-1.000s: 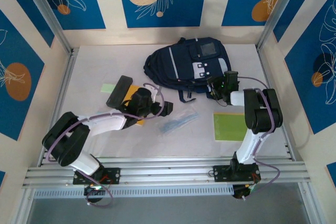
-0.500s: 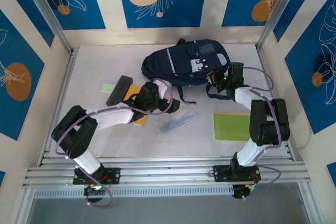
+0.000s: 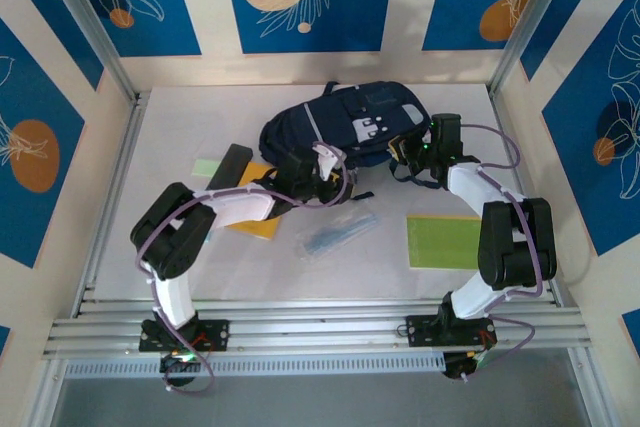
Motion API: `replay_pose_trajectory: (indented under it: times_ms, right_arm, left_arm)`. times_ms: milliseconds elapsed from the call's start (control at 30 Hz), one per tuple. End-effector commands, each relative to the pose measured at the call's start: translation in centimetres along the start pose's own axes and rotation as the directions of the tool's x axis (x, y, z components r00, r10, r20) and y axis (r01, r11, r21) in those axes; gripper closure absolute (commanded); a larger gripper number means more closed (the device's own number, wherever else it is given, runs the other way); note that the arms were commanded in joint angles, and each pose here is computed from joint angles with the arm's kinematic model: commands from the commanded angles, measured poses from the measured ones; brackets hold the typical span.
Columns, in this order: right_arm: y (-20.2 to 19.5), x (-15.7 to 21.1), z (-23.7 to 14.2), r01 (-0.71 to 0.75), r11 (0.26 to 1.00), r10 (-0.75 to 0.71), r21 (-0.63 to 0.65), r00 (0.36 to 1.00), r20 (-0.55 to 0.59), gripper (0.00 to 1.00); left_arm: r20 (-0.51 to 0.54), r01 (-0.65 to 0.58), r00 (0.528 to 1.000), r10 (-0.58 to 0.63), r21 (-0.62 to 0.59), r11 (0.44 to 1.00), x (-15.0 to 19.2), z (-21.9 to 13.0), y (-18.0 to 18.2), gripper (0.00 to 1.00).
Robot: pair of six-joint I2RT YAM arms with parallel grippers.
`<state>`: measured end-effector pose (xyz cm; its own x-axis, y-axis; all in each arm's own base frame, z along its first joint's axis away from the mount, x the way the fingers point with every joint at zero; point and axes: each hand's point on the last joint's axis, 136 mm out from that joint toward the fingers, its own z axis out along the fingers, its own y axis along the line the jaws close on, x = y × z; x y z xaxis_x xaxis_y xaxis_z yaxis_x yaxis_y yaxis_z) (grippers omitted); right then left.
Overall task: Pack the student bag
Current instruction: Unzip the student bag at the top-center of the table.
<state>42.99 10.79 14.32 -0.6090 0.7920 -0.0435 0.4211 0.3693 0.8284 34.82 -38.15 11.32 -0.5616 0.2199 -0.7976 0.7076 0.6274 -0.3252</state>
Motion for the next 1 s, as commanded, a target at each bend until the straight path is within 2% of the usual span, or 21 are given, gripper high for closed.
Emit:
replay_pose_trajectory:
  times_ms: [0, 267, 567, 733, 967]
  right_arm:
    - [4.9, 1.4, -2.0, 0.021, 0.991, -0.028, -0.134, 0.998, -0.050, 1.00]
    - [4.6, 3.0, -1.7, -0.109, 0.980, 0.093, -0.165, 0.990, -0.103, 1.00]
    - [4.2, 3.2, -1.8, -0.167, 0.968, 0.146, -0.188, 0.982, -0.121, 1.00]
    - [4.1, 2.5, -2.2, -0.162, 0.968, 0.145, -0.192, 0.984, -0.101, 1.00]
    - [3.0, 1.2, -2.5, -0.138, 0.976, 0.130, -0.167, 0.990, -0.058, 1.00]
  left_arm:
    - [0.068, -0.042, 0.997, 0.038, 0.056, 0.998, -2.0, 0.7, -1.5, 0.49]
    - [0.174, -0.053, 0.983, 0.049, 0.018, 0.998, -4.1, 2.3, -0.4, 0.56]
    - [0.211, -0.101, 0.970, 0.117, -0.087, 0.991, -4.8, 3.2, 1.4, 0.88]
    - [0.205, -0.114, 0.970, 0.133, -0.101, 0.988, -4.1, 2.4, 1.8, 1.00]
    - [0.164, -0.101, 0.980, 0.112, -0.074, 0.992, -2.6, 1.4, 2.6, 1.00]
